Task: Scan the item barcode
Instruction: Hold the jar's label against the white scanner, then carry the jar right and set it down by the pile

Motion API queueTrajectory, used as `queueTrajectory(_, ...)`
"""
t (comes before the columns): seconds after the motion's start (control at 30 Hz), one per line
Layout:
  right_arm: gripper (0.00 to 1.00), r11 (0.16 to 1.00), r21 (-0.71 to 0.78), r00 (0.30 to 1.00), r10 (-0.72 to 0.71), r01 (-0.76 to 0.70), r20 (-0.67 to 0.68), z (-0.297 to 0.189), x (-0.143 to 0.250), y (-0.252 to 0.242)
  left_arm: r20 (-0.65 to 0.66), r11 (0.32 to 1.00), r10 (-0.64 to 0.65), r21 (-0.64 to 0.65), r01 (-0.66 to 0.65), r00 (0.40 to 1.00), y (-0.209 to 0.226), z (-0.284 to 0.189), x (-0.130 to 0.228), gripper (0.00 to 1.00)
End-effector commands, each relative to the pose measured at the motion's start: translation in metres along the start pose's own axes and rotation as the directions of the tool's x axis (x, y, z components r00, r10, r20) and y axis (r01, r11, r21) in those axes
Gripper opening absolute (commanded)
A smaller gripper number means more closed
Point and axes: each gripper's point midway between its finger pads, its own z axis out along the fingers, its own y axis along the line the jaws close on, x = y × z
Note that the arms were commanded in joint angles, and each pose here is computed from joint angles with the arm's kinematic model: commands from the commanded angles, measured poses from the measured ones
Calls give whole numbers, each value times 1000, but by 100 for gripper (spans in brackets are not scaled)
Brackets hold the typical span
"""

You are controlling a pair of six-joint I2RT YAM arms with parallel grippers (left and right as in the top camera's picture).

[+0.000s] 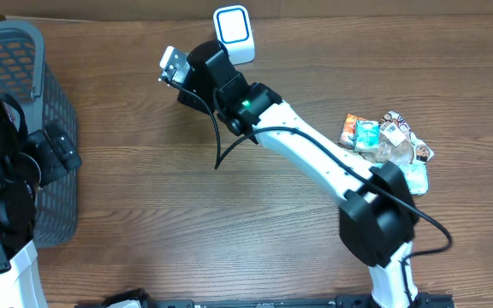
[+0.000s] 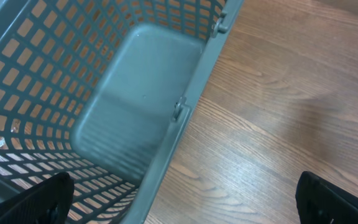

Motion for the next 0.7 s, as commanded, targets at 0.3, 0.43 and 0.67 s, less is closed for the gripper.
queueTrajectory(0.3,56,825,-349,801,191,-444,-568,-102,114,73,23,1000,-30,-7,30,999,3,-5,-5,100)
queueTrajectory(0.43,52,830,-279,707,182,-483,-683,-106,154,65,23,1000,-30,-7,30,999,3,-5,-5,100)
queueTrajectory(0.67,57,798,-135,592,310,-587,-744,-97,224,26,23,1000,-30,-7,30,999,3,-5,-5,100)
